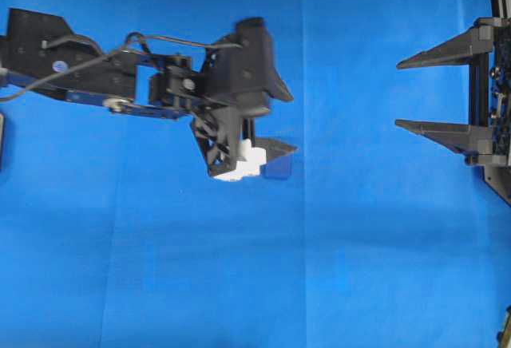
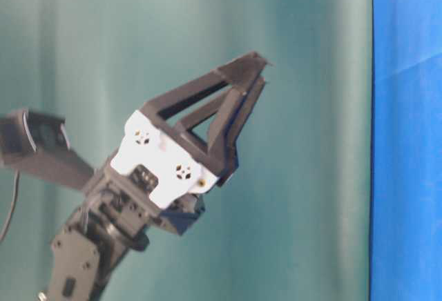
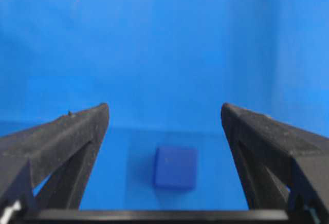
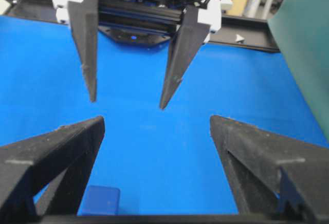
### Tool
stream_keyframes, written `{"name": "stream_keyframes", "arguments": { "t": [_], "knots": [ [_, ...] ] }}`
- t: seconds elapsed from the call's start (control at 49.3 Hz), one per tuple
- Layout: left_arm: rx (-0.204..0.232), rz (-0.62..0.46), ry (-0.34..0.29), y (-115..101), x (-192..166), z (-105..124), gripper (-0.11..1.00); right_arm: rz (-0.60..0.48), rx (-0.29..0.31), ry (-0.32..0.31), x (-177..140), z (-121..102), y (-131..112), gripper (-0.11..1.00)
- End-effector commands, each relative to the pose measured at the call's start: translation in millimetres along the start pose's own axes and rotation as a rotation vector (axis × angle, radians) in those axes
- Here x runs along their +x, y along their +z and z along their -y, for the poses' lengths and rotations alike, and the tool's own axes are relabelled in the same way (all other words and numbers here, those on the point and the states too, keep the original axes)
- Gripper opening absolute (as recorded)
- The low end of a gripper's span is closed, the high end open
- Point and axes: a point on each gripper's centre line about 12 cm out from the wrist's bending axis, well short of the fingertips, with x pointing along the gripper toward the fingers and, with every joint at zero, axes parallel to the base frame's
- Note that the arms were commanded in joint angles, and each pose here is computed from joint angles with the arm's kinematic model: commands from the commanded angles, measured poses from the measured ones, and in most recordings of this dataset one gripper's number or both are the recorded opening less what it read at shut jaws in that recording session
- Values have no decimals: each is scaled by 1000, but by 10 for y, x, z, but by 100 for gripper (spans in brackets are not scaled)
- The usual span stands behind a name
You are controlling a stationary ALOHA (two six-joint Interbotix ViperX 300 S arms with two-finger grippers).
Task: Handover the blue block to the right arm after grasping it with the left arm, then place it in the designated position.
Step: 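Move the open left gripper toward the blue cube, then lower the left gripper around the blue cube and close it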
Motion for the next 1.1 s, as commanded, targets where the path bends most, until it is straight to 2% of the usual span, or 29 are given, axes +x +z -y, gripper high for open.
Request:
{"name": "stream_keyframes", "arguments": {
  "t": [0.0,0.385,1.075],
  "knots": [
    [10,-16,-9,163,-46,66,93,18,3,-1,20,2,71,97],
    [30,-228,-5,204,57,132,93,9,3,-2,33,2,53,97],
    [36,-235,-1,223,68,129,93,0,3,-2,46,3,31,97]
  ]
}}
